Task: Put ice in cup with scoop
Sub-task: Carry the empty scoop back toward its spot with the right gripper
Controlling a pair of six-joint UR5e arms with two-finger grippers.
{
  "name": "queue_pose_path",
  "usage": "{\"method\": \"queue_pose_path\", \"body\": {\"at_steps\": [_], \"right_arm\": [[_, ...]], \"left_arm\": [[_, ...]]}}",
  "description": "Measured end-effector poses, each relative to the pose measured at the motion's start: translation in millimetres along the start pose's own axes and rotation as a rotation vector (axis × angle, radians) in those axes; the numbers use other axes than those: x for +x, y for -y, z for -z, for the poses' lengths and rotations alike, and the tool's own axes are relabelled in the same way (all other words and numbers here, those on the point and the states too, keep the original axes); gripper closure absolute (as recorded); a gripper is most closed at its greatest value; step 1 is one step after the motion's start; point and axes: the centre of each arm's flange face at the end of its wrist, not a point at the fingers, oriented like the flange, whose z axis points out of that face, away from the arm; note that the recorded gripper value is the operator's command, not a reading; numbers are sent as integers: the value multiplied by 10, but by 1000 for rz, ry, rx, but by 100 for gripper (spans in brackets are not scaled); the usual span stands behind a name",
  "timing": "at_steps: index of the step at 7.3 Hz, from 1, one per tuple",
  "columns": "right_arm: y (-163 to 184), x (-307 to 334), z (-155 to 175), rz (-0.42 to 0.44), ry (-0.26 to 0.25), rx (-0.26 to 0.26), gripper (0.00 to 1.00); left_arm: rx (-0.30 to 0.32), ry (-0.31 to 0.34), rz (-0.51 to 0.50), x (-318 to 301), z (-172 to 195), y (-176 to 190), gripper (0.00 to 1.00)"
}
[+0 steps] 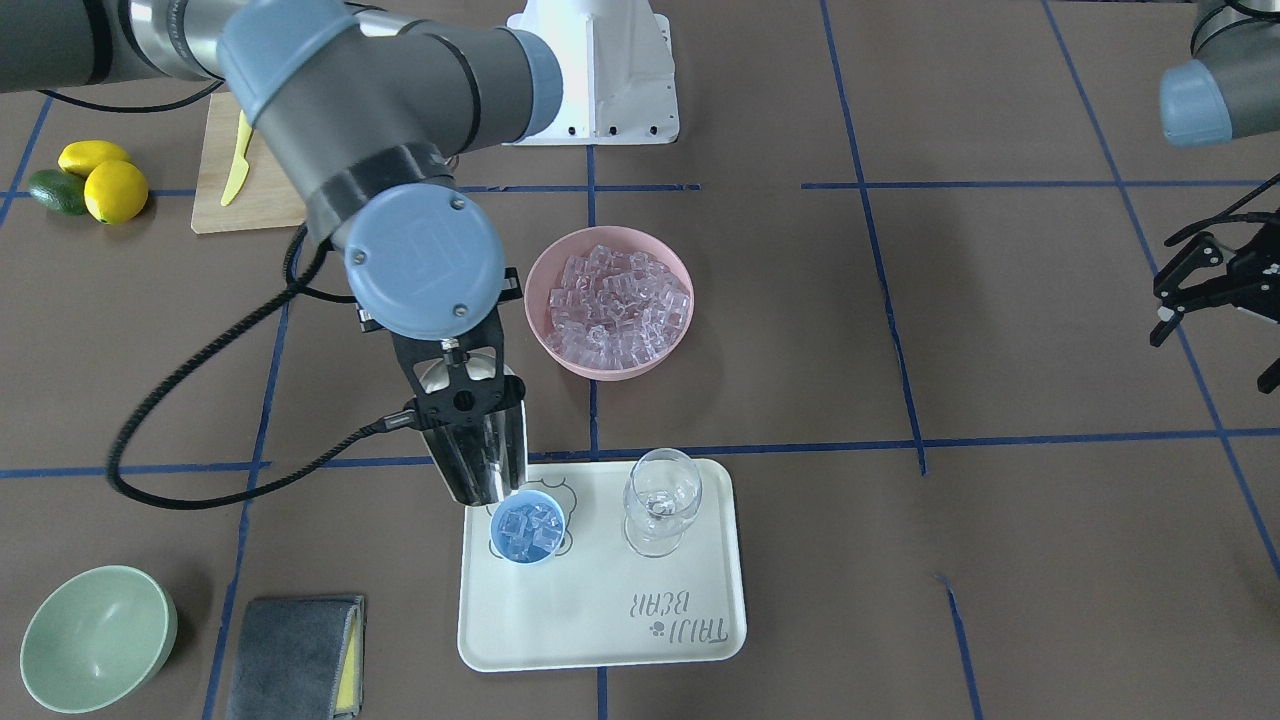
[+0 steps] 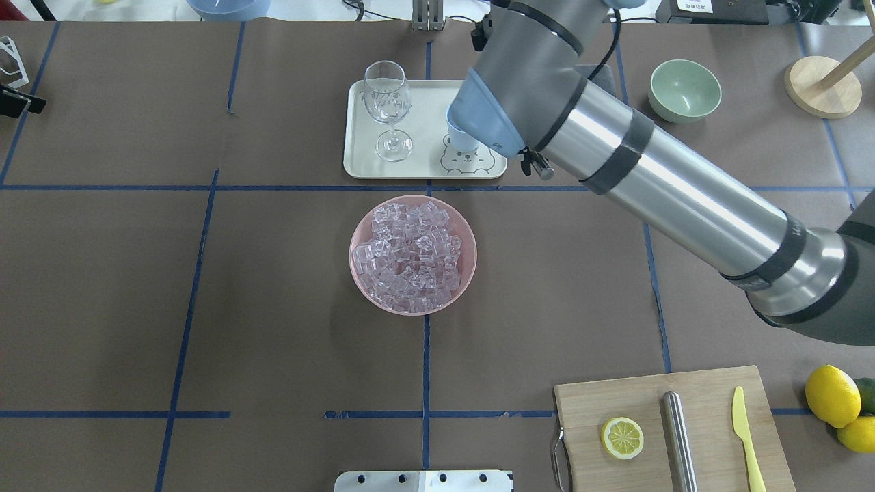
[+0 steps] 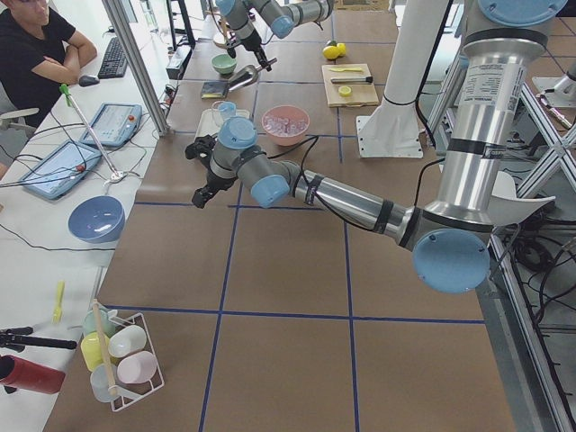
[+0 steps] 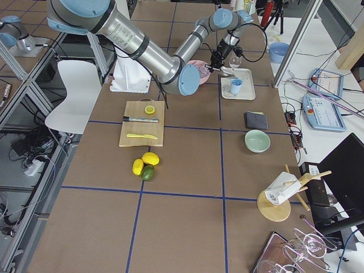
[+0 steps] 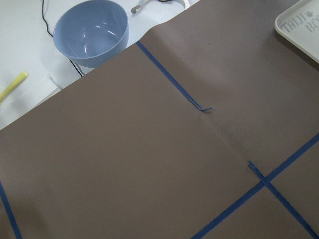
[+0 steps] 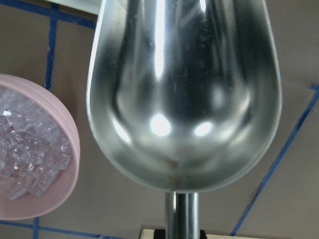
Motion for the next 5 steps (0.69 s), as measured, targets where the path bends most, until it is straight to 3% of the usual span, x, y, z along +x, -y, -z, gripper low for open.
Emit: {"method": "queue_pose_path", "body": {"at_steps": [3,5], "right_arm": [[-785,907,-82,-8,27,98,100],[-1097,1453,-39,-51,29,149,100]], "left_arm": [[-89,29,91,-229,-24,-303,0],[-182,72,209,-526,22,-537,0]]}}
